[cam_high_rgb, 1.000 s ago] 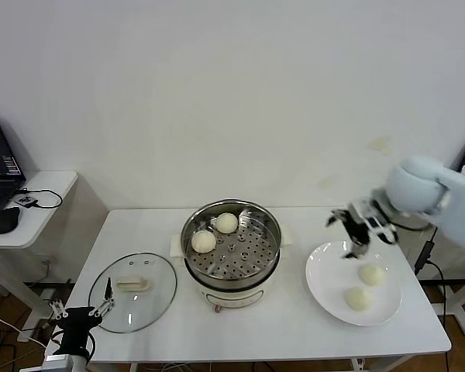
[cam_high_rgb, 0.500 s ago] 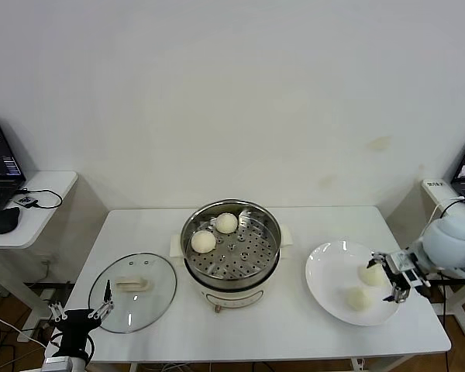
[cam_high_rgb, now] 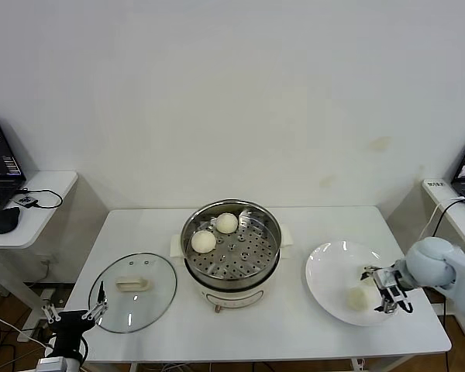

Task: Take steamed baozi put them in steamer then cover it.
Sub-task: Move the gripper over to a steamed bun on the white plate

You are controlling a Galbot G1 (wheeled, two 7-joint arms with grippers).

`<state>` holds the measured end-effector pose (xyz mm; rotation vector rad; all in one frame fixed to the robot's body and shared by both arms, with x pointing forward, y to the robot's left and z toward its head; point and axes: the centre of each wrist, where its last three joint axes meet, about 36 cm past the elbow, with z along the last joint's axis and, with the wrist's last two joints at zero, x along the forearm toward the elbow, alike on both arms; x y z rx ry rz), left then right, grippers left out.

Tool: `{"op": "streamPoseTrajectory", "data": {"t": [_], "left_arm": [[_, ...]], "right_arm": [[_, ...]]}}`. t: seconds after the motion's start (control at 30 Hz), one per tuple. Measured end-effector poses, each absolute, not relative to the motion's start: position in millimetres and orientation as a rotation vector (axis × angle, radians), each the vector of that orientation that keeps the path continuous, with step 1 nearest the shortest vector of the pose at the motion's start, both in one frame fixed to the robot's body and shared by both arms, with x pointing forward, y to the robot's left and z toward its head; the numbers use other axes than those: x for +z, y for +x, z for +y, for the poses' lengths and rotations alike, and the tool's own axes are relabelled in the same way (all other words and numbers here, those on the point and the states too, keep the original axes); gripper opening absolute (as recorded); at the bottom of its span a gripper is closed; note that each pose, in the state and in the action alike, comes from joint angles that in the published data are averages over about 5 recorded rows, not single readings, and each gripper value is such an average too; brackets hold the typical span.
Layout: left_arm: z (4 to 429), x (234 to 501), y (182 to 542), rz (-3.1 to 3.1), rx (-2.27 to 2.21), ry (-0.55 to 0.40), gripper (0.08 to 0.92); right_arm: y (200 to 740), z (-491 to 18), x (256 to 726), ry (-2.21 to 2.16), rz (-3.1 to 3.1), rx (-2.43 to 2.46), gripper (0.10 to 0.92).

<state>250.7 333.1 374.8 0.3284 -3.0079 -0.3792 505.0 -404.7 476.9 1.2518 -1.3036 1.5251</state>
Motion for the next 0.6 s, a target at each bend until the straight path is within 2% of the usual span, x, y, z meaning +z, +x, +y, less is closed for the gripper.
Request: {"op": "streamPoseTrajectory", "data": {"t": [0.37,0.6], "left_arm": [[334,373,251,-3.006,-0.377,0.336,0.823],[334,373,251,-3.007,-0.374,0.338,0.823]], "right_arm": [[508,-399,455,1.243,-1.307,1.509,0.744],[511,-395,448,1.235,-1.315,1.499,0.654]]}}
